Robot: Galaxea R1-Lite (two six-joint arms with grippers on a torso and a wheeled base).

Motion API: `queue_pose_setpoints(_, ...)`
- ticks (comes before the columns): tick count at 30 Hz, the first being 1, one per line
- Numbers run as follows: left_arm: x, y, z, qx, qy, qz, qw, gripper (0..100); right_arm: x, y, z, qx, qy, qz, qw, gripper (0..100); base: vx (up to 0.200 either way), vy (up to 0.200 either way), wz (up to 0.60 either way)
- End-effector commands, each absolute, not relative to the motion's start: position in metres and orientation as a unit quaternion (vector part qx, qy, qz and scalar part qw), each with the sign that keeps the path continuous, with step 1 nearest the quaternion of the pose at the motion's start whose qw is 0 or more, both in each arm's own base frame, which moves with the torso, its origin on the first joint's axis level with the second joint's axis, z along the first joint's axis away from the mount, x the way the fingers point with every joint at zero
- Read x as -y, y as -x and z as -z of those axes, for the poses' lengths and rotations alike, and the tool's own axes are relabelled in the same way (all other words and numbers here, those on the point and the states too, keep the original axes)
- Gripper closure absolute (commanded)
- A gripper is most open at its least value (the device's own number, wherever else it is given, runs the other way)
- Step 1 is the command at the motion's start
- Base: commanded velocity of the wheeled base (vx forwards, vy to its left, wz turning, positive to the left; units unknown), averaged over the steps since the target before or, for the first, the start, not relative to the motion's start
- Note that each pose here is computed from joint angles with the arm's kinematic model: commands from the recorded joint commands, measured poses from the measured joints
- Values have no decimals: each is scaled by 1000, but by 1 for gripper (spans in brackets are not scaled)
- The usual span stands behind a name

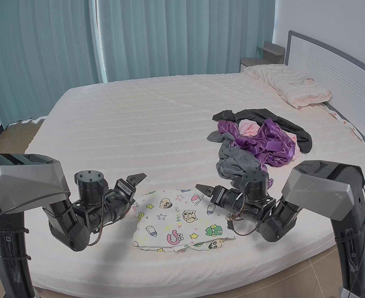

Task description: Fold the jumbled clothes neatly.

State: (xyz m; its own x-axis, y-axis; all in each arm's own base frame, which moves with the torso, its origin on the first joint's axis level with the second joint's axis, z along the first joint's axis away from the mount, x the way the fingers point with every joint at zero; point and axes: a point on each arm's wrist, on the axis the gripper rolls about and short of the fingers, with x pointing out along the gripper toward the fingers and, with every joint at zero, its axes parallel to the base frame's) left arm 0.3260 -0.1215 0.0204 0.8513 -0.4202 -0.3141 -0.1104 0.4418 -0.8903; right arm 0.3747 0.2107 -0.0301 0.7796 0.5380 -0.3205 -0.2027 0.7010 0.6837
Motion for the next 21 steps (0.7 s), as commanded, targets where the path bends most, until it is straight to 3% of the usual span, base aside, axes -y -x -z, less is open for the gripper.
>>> queue_pose_setpoints(1,140,-318,-19,-273,511,118,806,0,-204,-387,52,-262,-325,-174,892,0,0,0,0)
queue_pose_setpoints(8,157,-313,-8,-291,493,129,810,0,-199,-391,50,-242,-328,-153,900,0,0,0,0)
queue_pose_setpoints(16,160,-306,22,-309,406,86,856,0,-196,-392,50,-237,-331,-139,903,0,0,0,0)
queue_pose_setpoints(21,168,-306,29,-328,376,51,865,0,-195,-392,49,-233,-333,-138,903,0,0,0,0)
